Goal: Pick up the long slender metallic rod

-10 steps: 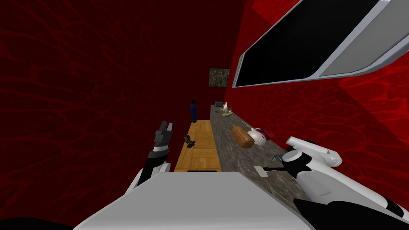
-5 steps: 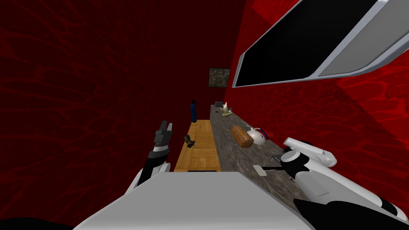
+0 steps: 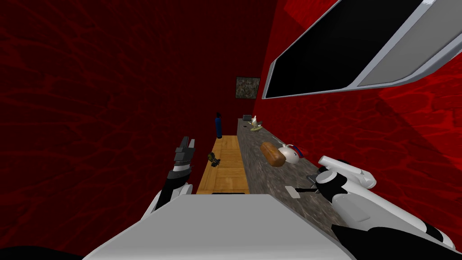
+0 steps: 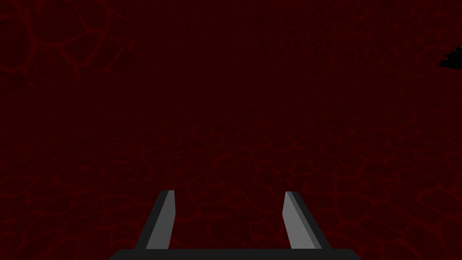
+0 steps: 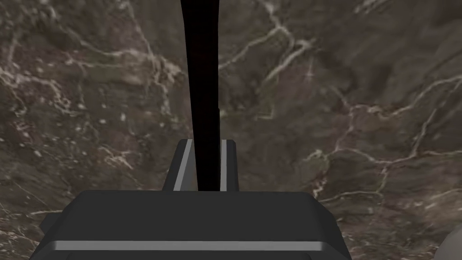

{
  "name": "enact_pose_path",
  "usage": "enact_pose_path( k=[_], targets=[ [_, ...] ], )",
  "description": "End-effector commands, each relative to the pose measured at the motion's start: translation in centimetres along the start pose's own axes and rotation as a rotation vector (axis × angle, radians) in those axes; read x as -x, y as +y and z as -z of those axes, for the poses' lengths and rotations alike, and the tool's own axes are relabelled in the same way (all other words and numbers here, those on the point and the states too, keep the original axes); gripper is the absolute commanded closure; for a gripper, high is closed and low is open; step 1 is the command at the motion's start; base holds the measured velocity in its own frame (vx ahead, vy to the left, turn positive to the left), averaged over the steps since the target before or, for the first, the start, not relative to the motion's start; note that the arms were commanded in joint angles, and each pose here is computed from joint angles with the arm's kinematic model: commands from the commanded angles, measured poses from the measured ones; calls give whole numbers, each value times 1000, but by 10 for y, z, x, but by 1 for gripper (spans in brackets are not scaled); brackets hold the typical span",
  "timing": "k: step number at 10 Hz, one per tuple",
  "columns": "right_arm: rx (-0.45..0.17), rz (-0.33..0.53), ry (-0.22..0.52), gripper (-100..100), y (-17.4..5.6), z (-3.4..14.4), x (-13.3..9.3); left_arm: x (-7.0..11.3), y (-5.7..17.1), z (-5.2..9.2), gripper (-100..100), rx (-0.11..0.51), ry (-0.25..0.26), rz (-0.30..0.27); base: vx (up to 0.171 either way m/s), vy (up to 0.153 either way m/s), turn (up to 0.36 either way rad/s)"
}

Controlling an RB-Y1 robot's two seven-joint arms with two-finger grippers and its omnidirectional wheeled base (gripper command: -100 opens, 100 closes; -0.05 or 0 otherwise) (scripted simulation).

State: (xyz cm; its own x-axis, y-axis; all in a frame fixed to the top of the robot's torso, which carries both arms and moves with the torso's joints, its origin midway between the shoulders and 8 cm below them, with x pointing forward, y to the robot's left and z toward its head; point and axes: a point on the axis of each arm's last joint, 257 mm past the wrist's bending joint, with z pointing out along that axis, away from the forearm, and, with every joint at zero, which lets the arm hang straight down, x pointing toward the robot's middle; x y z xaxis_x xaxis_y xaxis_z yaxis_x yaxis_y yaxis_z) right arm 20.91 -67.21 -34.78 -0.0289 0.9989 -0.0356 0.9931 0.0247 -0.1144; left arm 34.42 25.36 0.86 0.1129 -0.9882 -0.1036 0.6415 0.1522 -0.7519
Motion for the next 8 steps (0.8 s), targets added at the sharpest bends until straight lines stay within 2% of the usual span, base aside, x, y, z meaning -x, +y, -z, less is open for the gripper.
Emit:
enact_pose_path(
  k=[1, 2, 3, 4, 7, 8],
  targets=[
    [0, 0, 0, 100, 0, 0, 0, 0, 0, 0, 0, 0, 0, 0, 0, 0, 0],
    [0, 0, 0, 100, 0, 0, 0, 0, 0, 0, 0, 0, 0, 0, 0, 0, 0],
    [0, 0, 0, 0, 0, 0, 0, 0, 0, 0, 0, 0, 0, 0, 0, 0, 0],
    [-3, -4, 3, 100, -7, 14, 8, 0, 0, 0, 0, 0, 0, 0, 18, 20, 10],
    [-4, -4, 4, 100, -7, 15, 7, 0, 0, 0, 0, 0, 0, 0, 20, 15, -2],
    [-3, -4, 4, 0, -7, 15, 7, 0, 0, 0, 0, 0, 0, 0, 0, 0, 0]
  ],
)
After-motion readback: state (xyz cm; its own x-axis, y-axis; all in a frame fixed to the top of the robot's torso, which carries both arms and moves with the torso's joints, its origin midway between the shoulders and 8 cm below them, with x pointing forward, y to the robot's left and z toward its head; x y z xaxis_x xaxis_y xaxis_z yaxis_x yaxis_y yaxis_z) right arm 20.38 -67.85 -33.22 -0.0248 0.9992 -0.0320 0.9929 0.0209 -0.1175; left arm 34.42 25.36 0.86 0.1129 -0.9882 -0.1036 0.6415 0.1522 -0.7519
